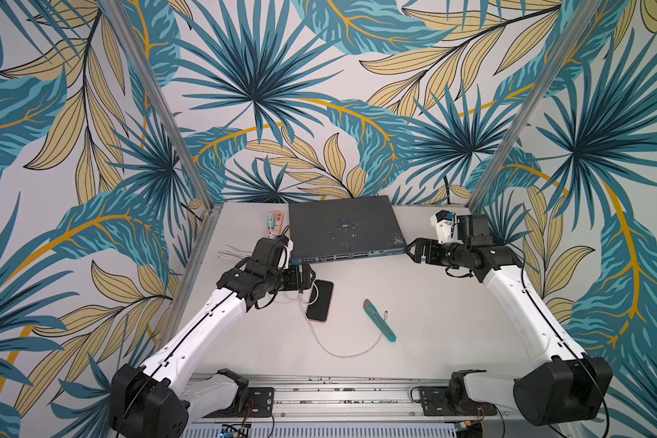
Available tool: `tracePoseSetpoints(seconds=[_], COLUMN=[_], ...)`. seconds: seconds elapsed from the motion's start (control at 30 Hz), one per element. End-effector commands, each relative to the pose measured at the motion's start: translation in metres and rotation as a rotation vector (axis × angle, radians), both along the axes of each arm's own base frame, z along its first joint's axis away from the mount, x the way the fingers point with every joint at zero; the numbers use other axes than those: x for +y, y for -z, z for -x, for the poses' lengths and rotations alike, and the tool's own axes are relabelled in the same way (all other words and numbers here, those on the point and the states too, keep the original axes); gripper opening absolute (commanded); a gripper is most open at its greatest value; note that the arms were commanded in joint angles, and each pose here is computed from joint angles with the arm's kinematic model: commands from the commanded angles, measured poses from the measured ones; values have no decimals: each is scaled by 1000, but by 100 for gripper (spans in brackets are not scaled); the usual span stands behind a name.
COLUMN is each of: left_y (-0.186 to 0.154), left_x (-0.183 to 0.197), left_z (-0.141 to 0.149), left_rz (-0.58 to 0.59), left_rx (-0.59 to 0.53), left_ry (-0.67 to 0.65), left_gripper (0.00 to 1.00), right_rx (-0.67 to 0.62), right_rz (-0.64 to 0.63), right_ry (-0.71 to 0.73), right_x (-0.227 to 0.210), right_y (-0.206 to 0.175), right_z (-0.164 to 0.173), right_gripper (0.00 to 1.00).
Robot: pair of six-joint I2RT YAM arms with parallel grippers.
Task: Plug the charging cable into the phone
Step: Pick up the distractor from the center of the board.
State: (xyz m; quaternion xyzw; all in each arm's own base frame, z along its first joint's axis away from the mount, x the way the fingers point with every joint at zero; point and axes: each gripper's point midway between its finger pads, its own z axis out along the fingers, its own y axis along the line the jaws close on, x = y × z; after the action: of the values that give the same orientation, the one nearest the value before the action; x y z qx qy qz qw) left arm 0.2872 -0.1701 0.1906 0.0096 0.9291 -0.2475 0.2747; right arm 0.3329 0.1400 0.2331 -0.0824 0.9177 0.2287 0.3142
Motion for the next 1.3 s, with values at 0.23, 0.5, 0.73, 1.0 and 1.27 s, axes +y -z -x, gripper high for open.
tracePoseSetpoints(seconds=[0.23, 0.5, 0.73, 1.0, 1.27], left_y=[3, 13, 13, 13, 19], left_x=[-4, 1, 3, 2, 4], left_z=[35, 52, 56, 54, 56], left_rz=[25, 40, 39, 45, 32], left_rx=[32, 53, 54, 52, 70], left_ry=[31, 29, 30, 26, 19], left_gripper=[100, 100, 100, 100, 100], right_rx=[162, 230, 265, 284, 311], right_rz=[115, 186, 297, 351, 413], right_ry=[-152, -233, -291, -359, -410], right_x=[35, 55, 63, 76, 88], right_y=[62, 98, 131, 157, 180], right_z=[45, 73, 89, 98, 105], right_gripper=[100, 100, 100, 100, 95])
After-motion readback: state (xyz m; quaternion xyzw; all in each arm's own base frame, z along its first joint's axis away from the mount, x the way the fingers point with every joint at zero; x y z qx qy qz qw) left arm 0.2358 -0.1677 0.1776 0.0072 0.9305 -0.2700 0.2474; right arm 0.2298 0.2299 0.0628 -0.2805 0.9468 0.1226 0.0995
